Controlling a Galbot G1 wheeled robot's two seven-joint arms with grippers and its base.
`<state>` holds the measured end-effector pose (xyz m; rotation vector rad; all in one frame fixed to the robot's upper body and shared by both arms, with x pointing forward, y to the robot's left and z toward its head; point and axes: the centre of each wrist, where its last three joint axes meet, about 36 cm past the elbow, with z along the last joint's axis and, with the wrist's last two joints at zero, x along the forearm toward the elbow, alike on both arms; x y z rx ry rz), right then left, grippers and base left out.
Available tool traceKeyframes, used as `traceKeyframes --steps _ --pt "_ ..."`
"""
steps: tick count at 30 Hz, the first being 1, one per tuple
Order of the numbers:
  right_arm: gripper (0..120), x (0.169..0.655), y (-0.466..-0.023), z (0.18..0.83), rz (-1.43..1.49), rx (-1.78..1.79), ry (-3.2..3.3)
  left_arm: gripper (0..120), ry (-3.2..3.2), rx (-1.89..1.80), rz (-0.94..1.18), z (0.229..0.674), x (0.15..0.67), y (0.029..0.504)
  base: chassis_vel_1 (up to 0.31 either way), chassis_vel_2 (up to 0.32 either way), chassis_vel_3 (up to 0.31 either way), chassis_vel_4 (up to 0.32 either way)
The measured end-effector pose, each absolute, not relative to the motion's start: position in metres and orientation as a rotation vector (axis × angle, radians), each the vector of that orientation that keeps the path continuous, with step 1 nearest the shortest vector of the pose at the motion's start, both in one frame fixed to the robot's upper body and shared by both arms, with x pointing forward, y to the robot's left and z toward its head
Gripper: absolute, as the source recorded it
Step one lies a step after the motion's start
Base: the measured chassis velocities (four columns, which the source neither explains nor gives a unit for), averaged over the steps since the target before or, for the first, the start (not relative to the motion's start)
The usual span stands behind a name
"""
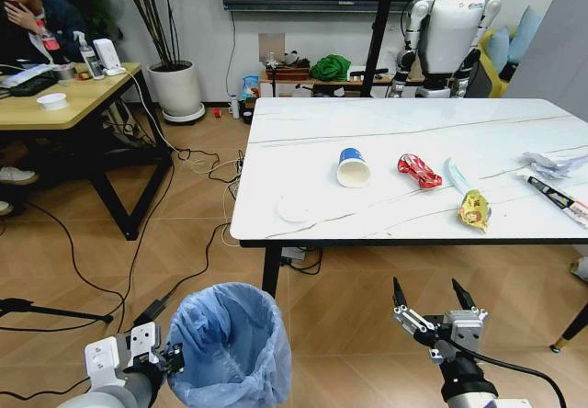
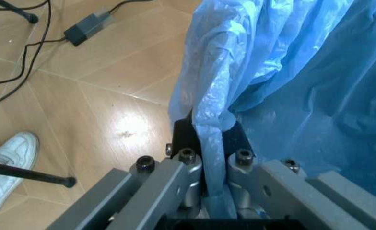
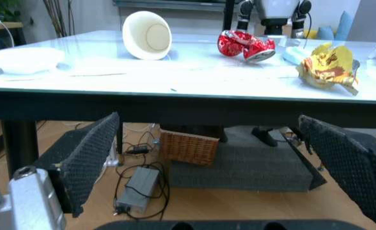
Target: Pick up the trash bin and place the trash from the table into it.
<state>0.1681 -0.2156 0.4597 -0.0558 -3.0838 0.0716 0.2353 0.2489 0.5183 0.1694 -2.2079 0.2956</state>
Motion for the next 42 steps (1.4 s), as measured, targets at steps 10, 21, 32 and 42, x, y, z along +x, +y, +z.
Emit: traceKeyframes --steps 10,21,32,42 --pt "100 0.1685 -0.2157 0.4598 0.071 -0.057 -3.085 0 -2.212 0.171 0.294 0.5186 0.2356 0.2491 0.000 0.000 0.000 0.000" --pt "100 0.1682 -0.2158 0.4616 0.071 -0.060 -3.089 0 -2.208 0.167 0.300 0.5180 0.2351 0.2481 0.000 0.000 0.000 0.000" --pt "100 0.1680 -0.2158 0.4616 0.070 -0.062 -3.089 0 -2.235 0.138 0.318 0.5194 0.2369 0.2484 0.000 0.000 0.000 0.000" --pt "100 0.1752 -0.2197 0.4689 0.028 -0.095 -3.088 0 -2.238 0.124 0.318 0.5183 0.2358 0.2475 0.000 0.000 0.000 0.000"
